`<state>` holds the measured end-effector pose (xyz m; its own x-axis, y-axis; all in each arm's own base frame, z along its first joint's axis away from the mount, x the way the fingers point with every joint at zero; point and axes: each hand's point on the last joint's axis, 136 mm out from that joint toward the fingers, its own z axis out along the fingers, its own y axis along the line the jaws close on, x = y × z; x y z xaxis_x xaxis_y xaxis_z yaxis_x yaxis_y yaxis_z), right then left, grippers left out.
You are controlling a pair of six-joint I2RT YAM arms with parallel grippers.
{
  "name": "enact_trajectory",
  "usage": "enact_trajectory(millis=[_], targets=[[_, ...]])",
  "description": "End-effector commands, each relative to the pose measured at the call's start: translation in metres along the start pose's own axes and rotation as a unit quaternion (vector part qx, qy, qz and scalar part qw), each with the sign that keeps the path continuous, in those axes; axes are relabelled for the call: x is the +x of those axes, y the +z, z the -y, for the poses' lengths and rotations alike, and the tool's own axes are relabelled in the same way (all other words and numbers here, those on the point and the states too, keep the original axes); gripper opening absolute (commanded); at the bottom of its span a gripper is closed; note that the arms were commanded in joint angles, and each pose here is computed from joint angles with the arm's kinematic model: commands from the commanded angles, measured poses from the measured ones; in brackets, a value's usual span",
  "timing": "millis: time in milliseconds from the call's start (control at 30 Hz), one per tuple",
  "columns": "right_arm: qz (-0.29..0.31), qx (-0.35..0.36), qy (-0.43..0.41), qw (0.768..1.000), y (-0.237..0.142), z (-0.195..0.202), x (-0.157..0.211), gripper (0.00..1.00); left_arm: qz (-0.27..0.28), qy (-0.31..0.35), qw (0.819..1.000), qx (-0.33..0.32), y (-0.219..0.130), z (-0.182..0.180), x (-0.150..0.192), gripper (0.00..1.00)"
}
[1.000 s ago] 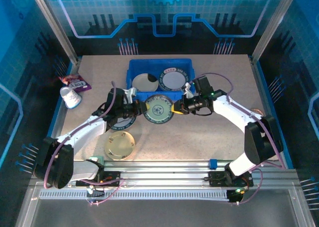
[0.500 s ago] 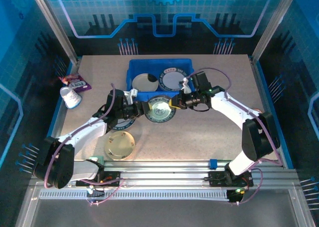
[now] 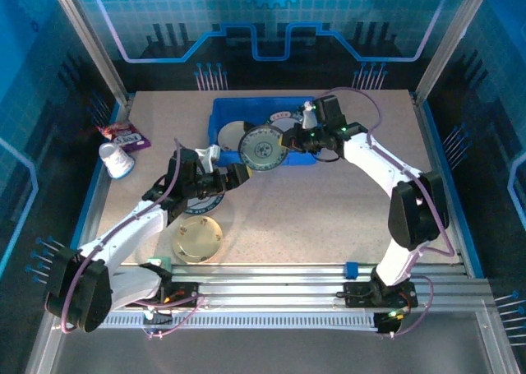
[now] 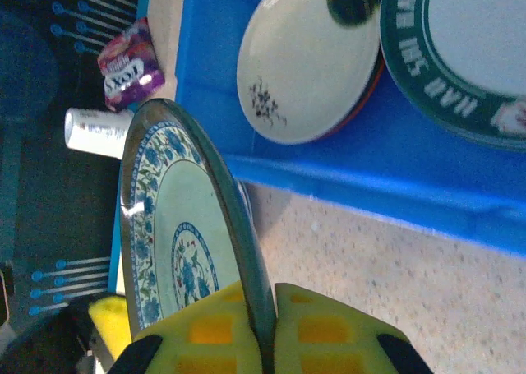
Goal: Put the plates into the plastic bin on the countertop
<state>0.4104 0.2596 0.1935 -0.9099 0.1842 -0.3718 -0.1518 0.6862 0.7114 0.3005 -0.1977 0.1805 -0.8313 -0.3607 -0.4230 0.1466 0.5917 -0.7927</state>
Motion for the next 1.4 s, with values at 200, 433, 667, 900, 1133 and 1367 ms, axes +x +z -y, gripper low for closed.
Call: enact_trajectory(millis=[200, 433, 667, 900, 1133, 1367], targets=[[0.060, -0.007, 0.024, 0.998, 0.032, 0.001, -0.057, 0.00, 0.009, 0.001, 1.000, 0.000, -0.003, -0.002, -0.003, 0.99], [0.052, 0.004, 0.030, 0.998, 0.067, 0.010, -0.072, 0.00, 0.016, -0.005, 1.000, -0.010, -0.009, -0.008, -0.001, 0.99], [0.046, 0.020, 0.028, 0.998, 0.100, 0.020, -0.081, 0.00, 0.025, -0.013, 0.999, -0.016, -0.016, -0.012, -0.004, 0.99], [0.038, 0.039, 0.012, 0.998, 0.127, 0.022, -0.085, 0.00, 0.025, -0.016, 0.999, -0.024, -0.021, -0.017, -0.003, 0.99], [0.024, 0.063, 0.001, 0.998, 0.151, 0.028, -0.083, 0.00, 0.028, -0.019, 0.999, -0.028, -0.025, -0.019, -0.004, 0.99], [0.014, 0.073, -0.002, 0.997, 0.167, 0.031, -0.080, 0.10, 0.025, -0.019, 0.999, -0.032, -0.025, -0.022, -0.002, 0.99]])
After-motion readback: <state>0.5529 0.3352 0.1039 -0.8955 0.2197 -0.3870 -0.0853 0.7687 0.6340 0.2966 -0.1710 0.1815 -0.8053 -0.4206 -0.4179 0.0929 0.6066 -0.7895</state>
